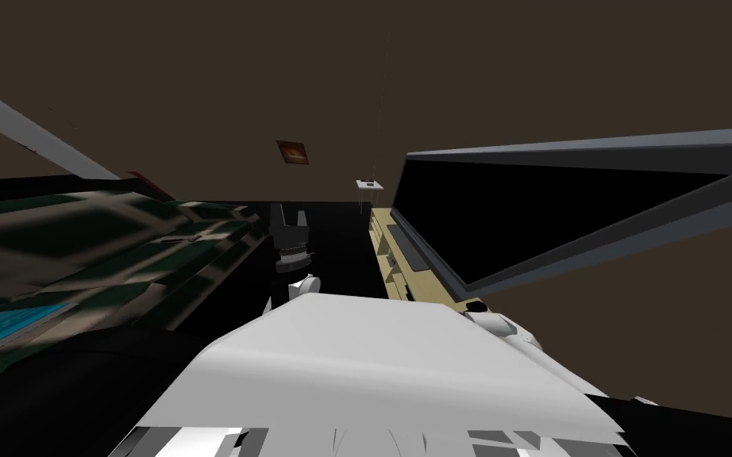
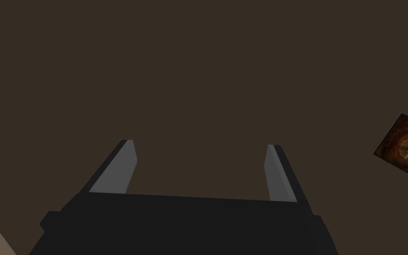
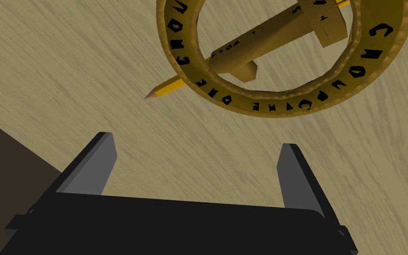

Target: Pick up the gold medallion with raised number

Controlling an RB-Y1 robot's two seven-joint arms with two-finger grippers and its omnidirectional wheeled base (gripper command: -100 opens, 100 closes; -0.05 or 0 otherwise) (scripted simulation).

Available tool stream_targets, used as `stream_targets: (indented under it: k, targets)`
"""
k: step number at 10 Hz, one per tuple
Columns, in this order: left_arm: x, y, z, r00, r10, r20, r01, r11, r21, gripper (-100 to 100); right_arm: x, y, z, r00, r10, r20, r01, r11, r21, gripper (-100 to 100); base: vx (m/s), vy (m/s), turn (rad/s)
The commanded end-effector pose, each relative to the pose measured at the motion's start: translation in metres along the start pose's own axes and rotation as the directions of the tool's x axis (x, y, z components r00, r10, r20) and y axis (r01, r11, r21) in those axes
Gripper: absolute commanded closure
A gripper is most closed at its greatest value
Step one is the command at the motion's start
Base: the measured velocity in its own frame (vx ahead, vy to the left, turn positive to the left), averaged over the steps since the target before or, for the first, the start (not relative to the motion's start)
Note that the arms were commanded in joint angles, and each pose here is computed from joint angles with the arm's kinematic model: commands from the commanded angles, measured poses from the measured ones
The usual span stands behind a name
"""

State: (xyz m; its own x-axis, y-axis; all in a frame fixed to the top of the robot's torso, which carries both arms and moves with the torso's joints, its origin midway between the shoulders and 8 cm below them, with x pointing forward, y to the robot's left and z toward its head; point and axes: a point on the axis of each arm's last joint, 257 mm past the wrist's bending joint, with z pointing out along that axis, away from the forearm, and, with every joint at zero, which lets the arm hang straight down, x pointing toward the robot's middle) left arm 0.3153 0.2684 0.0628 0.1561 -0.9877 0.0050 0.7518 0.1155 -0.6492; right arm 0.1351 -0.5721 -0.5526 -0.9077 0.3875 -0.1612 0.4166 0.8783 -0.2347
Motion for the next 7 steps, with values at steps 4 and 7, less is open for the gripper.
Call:
stream_targets:
  k: [4, 7]
  targets:
    - [0.000, 0.000, 0.000, 1.000, 0.000, 0.000, 0.000, 1.000, 0.000, 0, 0.032, -0.011, 0.006, 0.996, 0.086, 0.010, -0.086, 0.996, -0.007, -100, 0.024, -0.011, 0.073]
    - [0.000, 0.000, 0.000, 1.000, 0.000, 0.000, 0.000, 1.000, 0.000, 0, 0.081, -0.027, 0.006, 0.996, 0.090, -0.006, -0.090, 0.996, -0.012, -100, 0.038, -0.019, 0.244]
